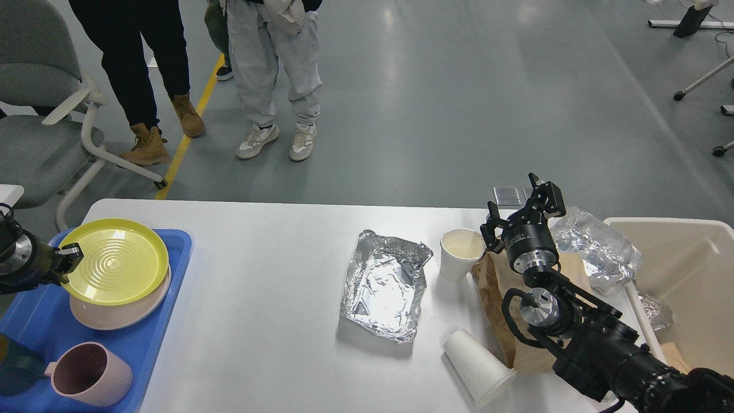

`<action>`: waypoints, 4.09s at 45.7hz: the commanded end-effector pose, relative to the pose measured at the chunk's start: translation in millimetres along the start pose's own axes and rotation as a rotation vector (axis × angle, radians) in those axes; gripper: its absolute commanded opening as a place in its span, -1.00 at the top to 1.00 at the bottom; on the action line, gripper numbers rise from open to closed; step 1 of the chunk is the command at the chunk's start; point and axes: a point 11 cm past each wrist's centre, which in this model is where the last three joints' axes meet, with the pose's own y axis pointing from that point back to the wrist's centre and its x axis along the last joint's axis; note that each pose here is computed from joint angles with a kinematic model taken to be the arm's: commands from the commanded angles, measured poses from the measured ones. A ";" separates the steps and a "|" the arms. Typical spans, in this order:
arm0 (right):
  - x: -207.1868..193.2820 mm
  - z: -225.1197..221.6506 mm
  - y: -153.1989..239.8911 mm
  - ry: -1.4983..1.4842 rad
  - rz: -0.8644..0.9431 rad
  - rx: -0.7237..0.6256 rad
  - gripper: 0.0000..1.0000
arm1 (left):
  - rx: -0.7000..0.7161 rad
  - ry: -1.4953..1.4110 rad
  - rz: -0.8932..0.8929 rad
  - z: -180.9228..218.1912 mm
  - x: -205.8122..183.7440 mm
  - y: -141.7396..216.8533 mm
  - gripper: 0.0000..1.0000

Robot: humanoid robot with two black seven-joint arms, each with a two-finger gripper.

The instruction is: Tidy desktop

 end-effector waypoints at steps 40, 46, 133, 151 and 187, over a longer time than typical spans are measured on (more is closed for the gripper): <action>0.4 0.0 0.0 -0.001 0.002 0.000 -1.00 | -0.114 0.136 0.219 15.4 11.8 -9.2 -0.80; 0.3 0.0 0.0 0.001 0.001 0.000 -1.00 | -0.144 0.166 0.238 18.2 19.7 -3.0 -0.88; -0.2 0.0 0.0 0.000 0.000 0.000 -1.00 | -1.368 1.740 -0.227 126.3 38.9 41.4 -0.93; 0.4 0.0 0.0 -0.001 0.002 0.000 -1.00 | -1.502 1.620 -0.364 136.8 14.7 41.2 -0.93; 0.3 0.0 0.0 0.001 0.001 0.000 -1.00 | -1.386 1.687 -0.649 219.2 -91.8 5.2 -0.93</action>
